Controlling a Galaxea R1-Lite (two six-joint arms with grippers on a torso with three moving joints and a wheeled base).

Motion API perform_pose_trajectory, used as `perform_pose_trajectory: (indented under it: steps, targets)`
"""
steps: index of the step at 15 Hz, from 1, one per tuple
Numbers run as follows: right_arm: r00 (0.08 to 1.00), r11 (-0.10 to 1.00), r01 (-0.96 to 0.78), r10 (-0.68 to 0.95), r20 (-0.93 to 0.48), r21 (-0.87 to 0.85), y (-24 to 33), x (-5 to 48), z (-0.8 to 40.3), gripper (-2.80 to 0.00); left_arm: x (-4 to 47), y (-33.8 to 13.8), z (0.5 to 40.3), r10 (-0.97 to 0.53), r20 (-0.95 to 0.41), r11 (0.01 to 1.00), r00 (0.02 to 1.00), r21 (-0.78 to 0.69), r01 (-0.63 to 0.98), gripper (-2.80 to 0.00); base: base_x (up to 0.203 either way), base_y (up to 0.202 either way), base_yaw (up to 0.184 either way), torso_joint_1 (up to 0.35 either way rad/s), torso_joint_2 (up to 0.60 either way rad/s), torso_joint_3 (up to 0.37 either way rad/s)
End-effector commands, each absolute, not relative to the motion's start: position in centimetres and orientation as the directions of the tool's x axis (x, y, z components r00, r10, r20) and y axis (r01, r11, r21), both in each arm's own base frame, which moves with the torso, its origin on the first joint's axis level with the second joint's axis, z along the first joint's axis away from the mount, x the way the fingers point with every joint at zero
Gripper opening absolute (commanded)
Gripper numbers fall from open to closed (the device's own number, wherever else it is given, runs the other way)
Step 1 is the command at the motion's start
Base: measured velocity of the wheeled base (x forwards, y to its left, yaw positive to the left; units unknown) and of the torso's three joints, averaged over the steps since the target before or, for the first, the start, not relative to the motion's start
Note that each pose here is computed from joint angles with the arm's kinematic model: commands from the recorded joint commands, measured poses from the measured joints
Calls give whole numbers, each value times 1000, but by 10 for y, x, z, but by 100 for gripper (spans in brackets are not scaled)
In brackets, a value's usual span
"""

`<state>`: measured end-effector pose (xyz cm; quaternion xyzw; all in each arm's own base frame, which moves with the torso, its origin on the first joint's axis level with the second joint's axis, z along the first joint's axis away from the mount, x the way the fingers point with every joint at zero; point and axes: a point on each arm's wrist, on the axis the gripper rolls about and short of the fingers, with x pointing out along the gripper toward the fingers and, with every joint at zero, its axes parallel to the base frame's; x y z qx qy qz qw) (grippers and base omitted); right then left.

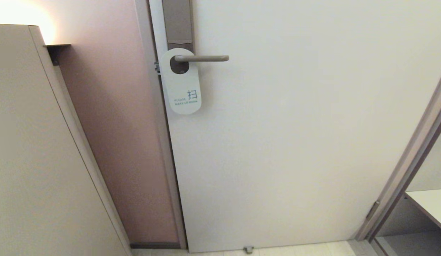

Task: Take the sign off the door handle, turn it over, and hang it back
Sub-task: Take down the sign

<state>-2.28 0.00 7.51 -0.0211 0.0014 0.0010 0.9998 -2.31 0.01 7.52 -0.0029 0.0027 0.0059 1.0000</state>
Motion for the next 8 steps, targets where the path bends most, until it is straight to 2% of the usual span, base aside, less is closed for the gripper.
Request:
perform_pose_trajectory:
  steps: [1, 8]
  targets:
    - [1000, 999, -3, 3, -3, -43, 0, -23, 75, -280, -23, 0, 75, 12, -7, 1000, 1000, -6, -12, -280, 0, 0, 0, 0, 0, 0]
    - [1000, 999, -3, 3, -3, -43, 0, -23, 75, -280, -25, 0, 82, 4, 25, 1000, 1000, 7, -4, -280, 0, 0, 0, 0, 0, 0]
